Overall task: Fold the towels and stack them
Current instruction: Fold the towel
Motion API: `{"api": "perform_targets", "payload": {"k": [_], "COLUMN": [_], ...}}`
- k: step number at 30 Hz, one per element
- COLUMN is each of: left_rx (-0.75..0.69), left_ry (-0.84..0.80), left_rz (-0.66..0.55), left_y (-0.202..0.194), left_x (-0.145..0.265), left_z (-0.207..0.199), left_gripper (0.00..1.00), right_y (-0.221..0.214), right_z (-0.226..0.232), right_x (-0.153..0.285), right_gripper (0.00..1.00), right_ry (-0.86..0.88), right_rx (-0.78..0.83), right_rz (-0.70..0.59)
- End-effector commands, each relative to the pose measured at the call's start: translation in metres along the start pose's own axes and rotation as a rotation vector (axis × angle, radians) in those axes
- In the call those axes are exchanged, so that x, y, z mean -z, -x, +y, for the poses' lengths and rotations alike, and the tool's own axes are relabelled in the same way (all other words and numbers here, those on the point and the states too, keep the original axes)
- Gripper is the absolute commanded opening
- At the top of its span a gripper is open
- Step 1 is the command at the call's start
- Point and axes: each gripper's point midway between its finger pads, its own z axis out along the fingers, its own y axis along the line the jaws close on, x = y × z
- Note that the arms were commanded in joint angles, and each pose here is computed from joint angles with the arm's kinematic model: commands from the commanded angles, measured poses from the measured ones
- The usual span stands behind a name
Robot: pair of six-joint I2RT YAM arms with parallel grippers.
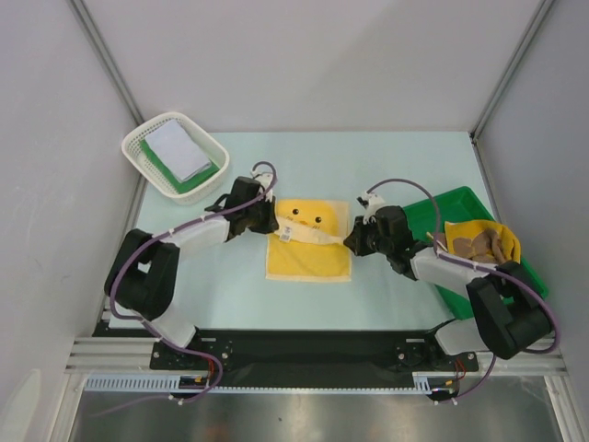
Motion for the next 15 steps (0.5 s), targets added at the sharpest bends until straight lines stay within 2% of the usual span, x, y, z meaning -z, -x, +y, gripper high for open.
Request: {"api": "perform_targets", "payload": {"k": [1,2,3,4,6,7,10,11,15], "left_rx": [0.068,0.085,0.113,0.121,0.14,0.145,0.147,0.149,0.151], "left_ry": [0.033,0.039,0.039,0.043,0.061,0.061,0.089,0.094,0.178], "left_rz": [-0.062,-0.051,-0.047,-0.038,-0.027,-0.012,-0.007,-0.012,-0.041], "left_y": [0.004,-0.006,-0.011,-0.018,-0.032,-0.042,-0.045,-0.041,-0.027], "left_x": [0.017,0.02,0.022,0.023,0.029,0.031,0.04,0.042,0.049], "left_z": [0.0,0.001,0.0,-0.003,-0.003,-0.006,-0.011,-0.012,-0.001], "left_gripper": [0.06,0.08,0.11,0.27,0.39,0.5,0.66,0.71,0.74], "right_y": [-0.002,-0.009,-0.012,-0.015,-0.016,-0.023,-0.021,-0.017,-0.016], "right_z": [0.003,0.002,0.002,0.006,0.012,0.013,0.014,0.014,0.007], "right_x": [0.013,0.016,0.02,0.023,0.03,0.033,0.041,0.041,0.033], "right_gripper": [0.0,0.05,0.16,0.18,0.24,0.33,0.39,0.4,0.42], "right_ry": [-0.036,-0.042,-0.046,-0.031,-0.018,-0.023,-0.054,-0.074,-0.184], "right_rx": [-0.017,-0.028,-0.037,-0.046,-0.05,-0.065,-0.113,-0.173,-0.351], "right_rz": [-0.018,-0.004,0.009,0.021,0.03,0.061,0.078,0.074,0.112]}}
